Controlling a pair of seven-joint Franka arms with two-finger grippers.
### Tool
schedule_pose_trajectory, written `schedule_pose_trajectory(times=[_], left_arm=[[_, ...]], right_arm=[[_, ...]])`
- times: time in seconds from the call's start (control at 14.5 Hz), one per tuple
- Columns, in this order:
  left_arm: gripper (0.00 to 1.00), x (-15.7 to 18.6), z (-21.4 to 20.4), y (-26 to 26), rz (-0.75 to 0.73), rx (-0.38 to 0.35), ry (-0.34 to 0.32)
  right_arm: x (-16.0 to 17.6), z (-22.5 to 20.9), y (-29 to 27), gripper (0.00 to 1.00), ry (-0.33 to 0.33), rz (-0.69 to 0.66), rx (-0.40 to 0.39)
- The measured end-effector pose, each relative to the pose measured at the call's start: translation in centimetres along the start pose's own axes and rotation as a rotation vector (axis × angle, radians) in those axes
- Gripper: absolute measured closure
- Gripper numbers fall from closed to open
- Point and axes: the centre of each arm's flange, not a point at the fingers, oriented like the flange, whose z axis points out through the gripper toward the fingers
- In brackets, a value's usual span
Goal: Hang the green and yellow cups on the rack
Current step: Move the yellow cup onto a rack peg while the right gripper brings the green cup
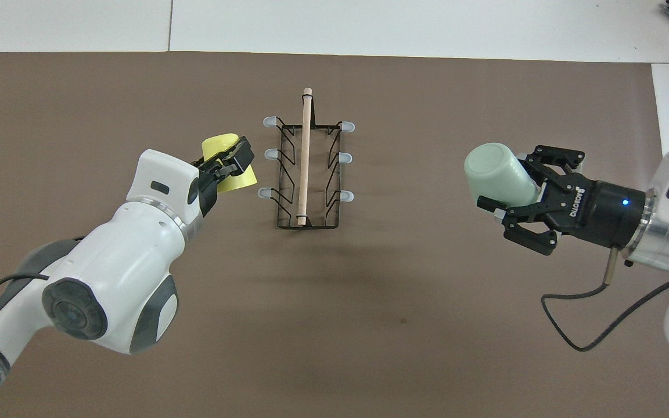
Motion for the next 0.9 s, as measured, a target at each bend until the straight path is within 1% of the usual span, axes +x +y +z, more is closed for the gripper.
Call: schedule_pose_trajectory(times=[0.14,0.21,0.35,0.41,0.55,0.62,0.69,0.9], left_arm=[[0.33,-0.5,0.9,-0.3,-0.003,-0.004,-0.008],[0.33,-0.7,1.4,-0.4,-0.003,-0.007,-0.013],[0.33,-1.6,2.4,-0.5,-0.001,-0.013,-0.028],[0.33,-1.7,2.7,-0.4,-0.001,-0.018,-0.030],[0.33,-1.6,3.0,-0.3,-0.002,-0.023,-0.030],[0.33,-1.6,3.1,-0.2,-0.002,-0.024,-0.032],[0.33,-1.6,3.3,-0.2,-0.003,-0.025,-0.034],[0.33,-1.2,4.4,0.1,-0.013,-0.033,-0.039]], right_arm=[[-0.2,1.6,-0.8,0.33,0.036,-0.020,-0.032],[-0.5,2.8,-1.5,0.33,0.072,-0.019,-0.042],[-2.5,6.0,-2.8,0.33,0.158,-0.014,-0.051],[-4.1,7.5,-3.1,0.33,0.181,-0.013,-0.052],[-6.5,10.0,-3.4,0.33,0.179,0.003,-0.047],[-7.2,10.8,-3.6,0.33,0.172,0.021,-0.055],[-7.5,11.6,-4.0,0.33,0.179,0.045,-0.063],[-7.5,14.4,-6.7,0.33,0.243,0.089,-0.084]])
